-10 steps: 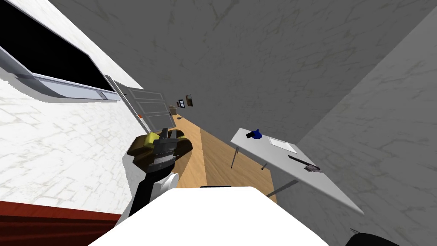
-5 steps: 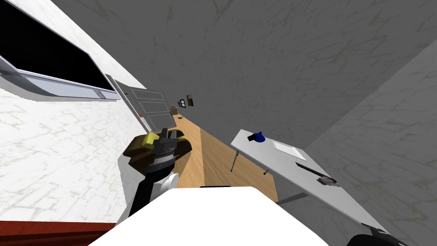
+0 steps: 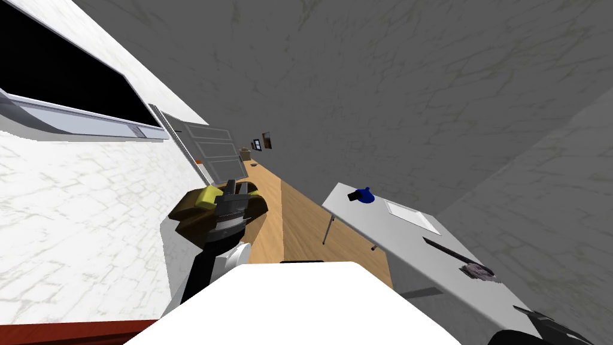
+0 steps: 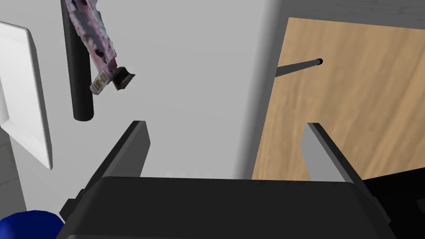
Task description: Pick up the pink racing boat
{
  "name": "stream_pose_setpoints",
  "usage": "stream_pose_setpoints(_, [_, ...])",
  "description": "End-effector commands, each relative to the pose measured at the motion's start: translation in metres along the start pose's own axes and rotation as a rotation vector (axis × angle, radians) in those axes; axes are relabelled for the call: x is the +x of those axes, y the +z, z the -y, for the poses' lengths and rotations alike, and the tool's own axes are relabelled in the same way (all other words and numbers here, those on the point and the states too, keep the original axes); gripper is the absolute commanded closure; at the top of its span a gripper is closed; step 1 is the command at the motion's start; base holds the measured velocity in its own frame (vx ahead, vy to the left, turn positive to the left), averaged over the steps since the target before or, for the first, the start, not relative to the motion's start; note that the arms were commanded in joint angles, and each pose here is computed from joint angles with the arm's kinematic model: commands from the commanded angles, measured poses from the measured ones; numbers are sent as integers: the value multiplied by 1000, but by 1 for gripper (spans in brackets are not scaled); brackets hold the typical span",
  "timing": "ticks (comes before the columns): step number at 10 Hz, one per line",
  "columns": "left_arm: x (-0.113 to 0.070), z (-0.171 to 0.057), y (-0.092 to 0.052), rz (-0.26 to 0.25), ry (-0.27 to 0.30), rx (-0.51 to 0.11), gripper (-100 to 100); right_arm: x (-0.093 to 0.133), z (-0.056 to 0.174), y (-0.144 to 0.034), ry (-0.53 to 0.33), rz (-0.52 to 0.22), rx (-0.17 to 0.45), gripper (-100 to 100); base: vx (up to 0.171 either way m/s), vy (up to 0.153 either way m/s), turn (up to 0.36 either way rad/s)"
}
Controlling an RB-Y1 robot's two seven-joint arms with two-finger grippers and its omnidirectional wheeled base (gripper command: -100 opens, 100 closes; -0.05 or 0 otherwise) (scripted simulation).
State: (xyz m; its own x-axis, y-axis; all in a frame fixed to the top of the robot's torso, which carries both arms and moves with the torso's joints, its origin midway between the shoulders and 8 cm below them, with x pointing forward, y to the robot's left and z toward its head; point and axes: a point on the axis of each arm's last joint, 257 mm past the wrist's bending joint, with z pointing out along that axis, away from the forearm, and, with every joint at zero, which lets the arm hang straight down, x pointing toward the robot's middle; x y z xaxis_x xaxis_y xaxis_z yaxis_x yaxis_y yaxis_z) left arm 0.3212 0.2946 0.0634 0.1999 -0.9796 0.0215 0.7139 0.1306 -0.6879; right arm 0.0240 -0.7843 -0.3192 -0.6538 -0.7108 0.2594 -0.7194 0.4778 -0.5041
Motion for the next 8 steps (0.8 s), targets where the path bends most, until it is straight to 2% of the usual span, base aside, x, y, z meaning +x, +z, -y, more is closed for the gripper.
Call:
stream_pose_setpoints(1, [0,0,0,0,0,0,0,5,7,0,-70,-15,9,-100,77,-121,60])
stream_pose_setpoints(5, [0,0,0,0,0,0,0,5,15,0,-190,-26,20,-100,79,-111,72])
stream_pose_setpoints(7, [0,0,0,0,0,0,0,4,14,1,-194,-23,17,-100,83,-120,71])
stream_pose_setpoints(8, [0,0,0,0,0,0,0,3,14,1,-197,-23,18,0,9,-15,1])
